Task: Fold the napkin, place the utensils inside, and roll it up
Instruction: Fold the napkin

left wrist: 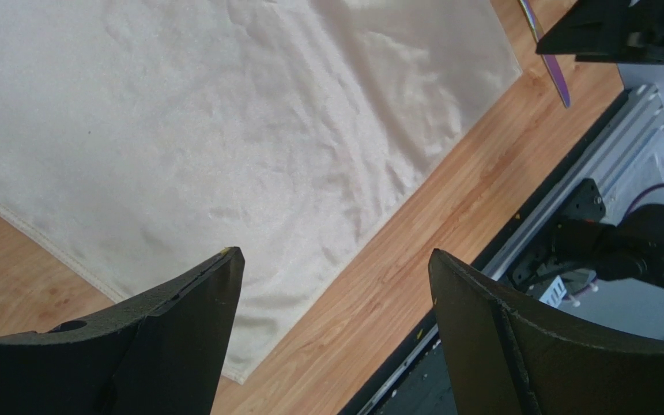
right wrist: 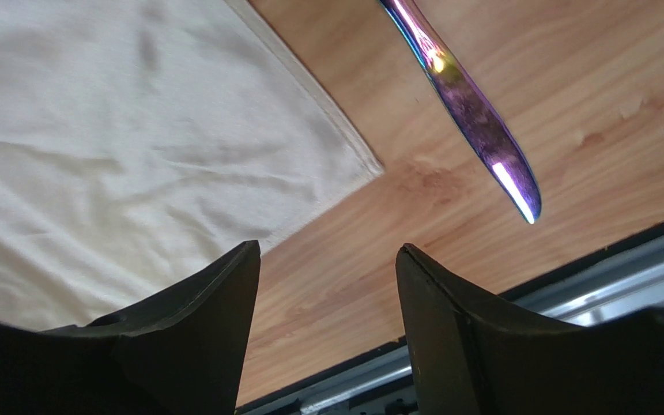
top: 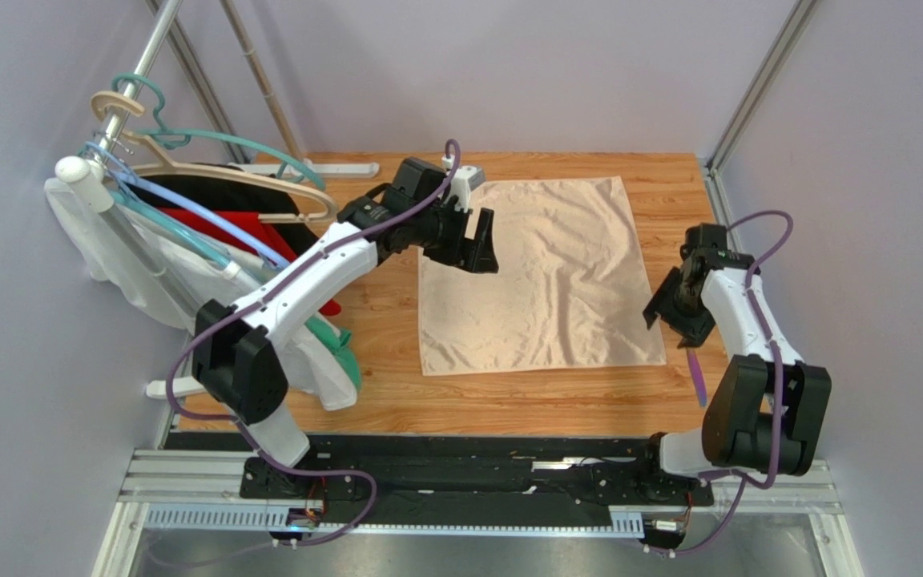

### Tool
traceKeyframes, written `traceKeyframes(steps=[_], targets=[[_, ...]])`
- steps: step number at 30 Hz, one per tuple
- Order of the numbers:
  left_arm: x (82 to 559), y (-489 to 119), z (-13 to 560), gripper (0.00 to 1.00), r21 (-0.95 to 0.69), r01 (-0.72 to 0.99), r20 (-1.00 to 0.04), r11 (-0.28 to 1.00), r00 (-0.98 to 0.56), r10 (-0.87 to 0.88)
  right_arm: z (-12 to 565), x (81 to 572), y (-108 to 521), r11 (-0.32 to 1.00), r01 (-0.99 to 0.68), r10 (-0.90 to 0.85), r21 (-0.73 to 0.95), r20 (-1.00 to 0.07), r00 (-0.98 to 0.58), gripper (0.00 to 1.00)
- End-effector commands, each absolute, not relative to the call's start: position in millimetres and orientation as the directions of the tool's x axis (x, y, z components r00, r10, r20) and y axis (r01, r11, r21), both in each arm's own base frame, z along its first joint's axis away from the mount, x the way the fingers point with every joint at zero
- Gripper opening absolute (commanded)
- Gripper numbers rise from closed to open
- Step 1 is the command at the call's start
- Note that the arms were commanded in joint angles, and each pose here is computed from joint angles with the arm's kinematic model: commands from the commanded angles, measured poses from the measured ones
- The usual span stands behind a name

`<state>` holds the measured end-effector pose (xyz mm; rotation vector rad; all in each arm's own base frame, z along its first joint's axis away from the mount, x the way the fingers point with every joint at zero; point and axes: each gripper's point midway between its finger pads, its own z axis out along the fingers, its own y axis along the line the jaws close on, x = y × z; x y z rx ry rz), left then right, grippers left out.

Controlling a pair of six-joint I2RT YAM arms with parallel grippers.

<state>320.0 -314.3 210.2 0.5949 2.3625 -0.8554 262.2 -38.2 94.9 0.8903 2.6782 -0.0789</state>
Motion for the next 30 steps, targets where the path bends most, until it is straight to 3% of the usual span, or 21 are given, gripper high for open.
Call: traceKeyframes(steps=[1,13,19,30], targets=[[295.6,-294.8,212.1,0.88,-0.396,0.619,-0.602,0.678,-0.733,0.317,74.3,227.8,-44.8,0.767,0.641,0.622,-0.03,-0.209,-0.754,0.62],[285.9,-284.1,224.4,0.89,-0.373,0.638,-0.648,0.673,-0.698,0.303,26.8,223.4,-54.7,0.717,0.688,0.672,-0.11,-0.156,-0.724,0.48],[284.9,-285.8,221.2,0.89,-0.379,0.641,-0.641,0.667,-0.702,0.311,15.8,235.0,-59.6,0.683,0.724,0.704,-0.095,-0.181,-0.687,0.44],[284.3,-287.2,213.6,0.89,-0.39,0.638,-0.62,0.664,-0.715,0.323,43.1,242.2,-64.9,0.694,0.72,0.696,-0.009,-0.247,-0.674,0.42]])
